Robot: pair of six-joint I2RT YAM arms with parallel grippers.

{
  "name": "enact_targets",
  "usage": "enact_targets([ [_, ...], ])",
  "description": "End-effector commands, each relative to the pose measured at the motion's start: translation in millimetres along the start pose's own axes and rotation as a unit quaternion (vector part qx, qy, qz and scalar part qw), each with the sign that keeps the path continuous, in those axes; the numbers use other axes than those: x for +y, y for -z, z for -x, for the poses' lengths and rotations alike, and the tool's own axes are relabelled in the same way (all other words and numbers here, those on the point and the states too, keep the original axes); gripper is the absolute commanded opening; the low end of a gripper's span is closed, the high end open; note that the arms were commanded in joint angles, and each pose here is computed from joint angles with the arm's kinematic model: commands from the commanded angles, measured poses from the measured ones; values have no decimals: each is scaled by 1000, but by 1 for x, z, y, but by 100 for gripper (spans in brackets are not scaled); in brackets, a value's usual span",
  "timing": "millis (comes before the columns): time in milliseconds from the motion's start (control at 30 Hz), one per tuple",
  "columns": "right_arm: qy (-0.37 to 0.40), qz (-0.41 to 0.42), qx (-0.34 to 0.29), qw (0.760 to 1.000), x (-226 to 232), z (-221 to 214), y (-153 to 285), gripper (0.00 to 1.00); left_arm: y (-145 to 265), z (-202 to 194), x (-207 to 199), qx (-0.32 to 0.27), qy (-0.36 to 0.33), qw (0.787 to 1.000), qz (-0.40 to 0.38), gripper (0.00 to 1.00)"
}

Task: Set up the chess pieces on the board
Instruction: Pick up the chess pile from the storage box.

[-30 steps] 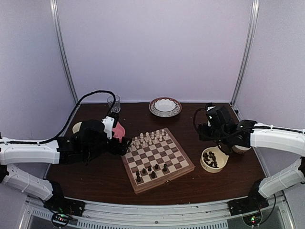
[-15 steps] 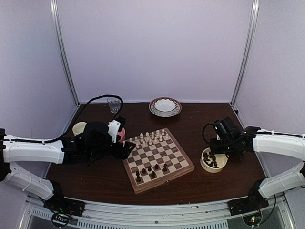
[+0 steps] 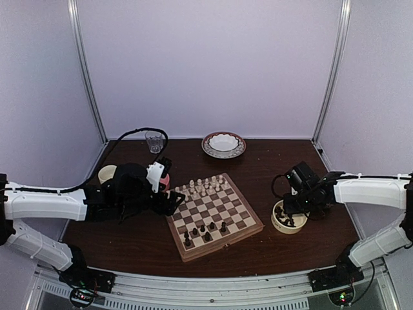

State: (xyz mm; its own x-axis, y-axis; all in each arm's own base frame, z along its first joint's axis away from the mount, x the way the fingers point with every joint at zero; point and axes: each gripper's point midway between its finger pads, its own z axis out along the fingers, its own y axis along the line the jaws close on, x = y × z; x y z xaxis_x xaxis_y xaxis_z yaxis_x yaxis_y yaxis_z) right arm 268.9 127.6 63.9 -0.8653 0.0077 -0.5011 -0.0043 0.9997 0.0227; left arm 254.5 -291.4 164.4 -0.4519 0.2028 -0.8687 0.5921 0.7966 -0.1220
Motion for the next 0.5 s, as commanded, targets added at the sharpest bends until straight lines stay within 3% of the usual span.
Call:
enact_targets([
  [0, -13, -7, 10, 1000, -11, -8, -1, 25, 3, 21, -5, -24, 2, 1000, -10, 84],
  [467, -16, -15, 44, 999, -11, -17, -16, 25, 5, 22, -6, -24, 3, 1000, -13, 84],
])
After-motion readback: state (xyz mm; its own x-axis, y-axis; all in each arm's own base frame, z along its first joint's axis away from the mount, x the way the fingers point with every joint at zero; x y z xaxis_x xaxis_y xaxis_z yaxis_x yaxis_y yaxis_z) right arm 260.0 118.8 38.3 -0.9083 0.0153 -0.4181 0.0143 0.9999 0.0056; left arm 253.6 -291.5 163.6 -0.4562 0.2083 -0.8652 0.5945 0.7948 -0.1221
